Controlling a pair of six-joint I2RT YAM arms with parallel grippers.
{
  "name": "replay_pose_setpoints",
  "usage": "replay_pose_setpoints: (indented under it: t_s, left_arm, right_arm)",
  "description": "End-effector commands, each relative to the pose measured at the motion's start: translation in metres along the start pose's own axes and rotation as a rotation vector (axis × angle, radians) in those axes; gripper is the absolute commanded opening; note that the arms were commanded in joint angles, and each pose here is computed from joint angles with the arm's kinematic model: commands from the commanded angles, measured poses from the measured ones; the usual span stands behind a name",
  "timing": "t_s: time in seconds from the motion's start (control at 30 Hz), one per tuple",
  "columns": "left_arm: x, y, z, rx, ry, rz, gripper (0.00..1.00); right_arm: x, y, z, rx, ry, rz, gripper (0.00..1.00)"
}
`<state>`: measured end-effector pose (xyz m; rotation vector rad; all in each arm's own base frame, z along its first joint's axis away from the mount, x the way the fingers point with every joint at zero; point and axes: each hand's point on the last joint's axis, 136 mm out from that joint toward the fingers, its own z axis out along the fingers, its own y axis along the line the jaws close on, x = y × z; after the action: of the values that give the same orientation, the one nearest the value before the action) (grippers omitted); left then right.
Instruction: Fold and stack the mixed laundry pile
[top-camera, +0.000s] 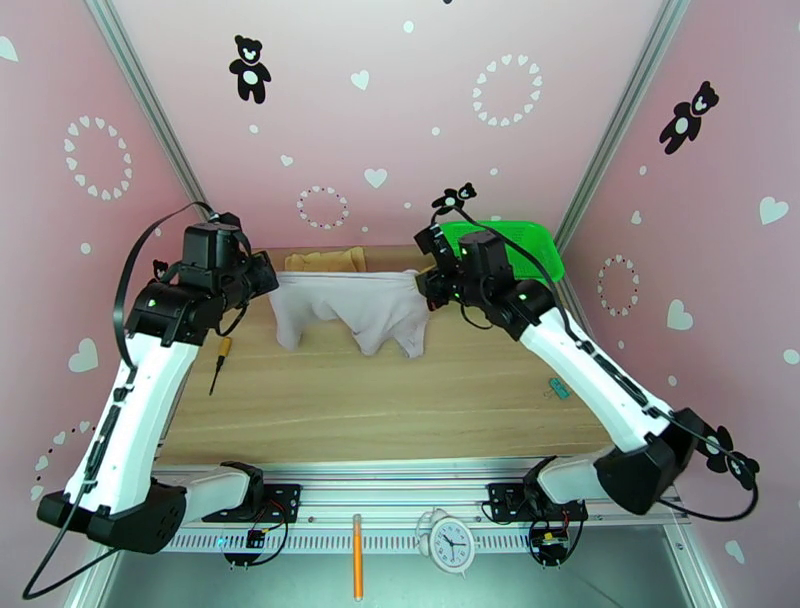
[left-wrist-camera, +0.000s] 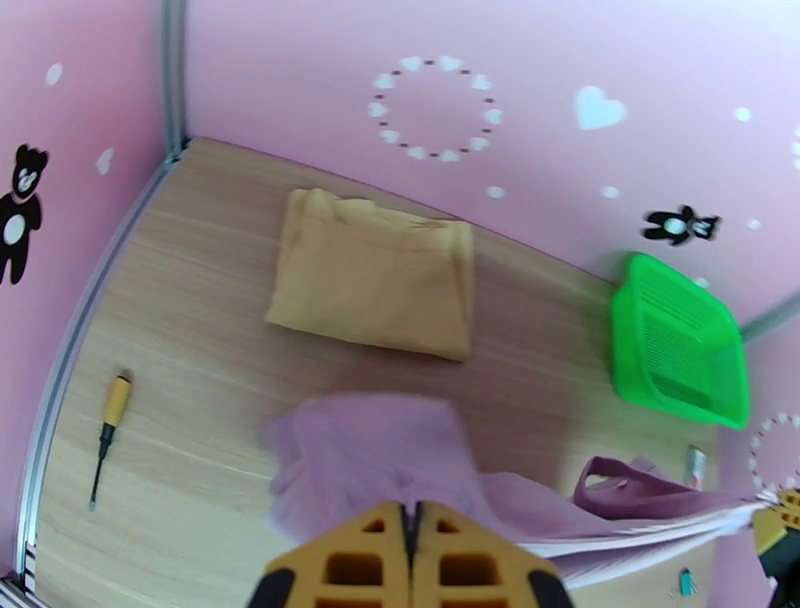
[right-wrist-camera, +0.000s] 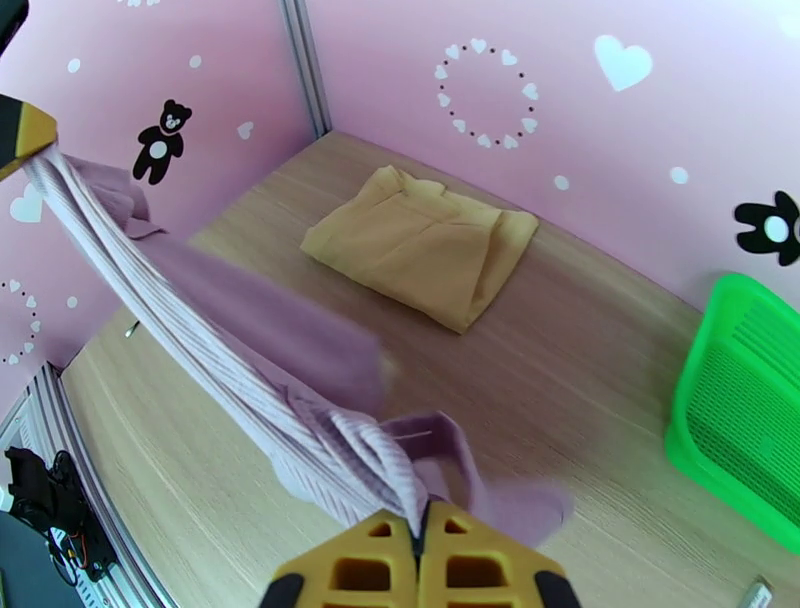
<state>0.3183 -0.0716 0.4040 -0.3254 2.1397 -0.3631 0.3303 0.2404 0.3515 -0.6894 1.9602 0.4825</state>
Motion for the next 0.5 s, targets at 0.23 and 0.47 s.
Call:
replay_pose_setpoints:
  t_s: [0.23,0.47]
  left_arm:
    - [0.002,-0.004,-0.073,0.035,0.029,0.078,0.00]
    - [0.027,0.014,-0.021,-0.089,0.169,0.144,0.00]
  right_arm:
    - [-0.016,-0.015,-0.113,0.169,-0.061,0.021,0.00]
    - [0.010,-0.038,-0.070,0.256,0.155,-0.045,0.00]
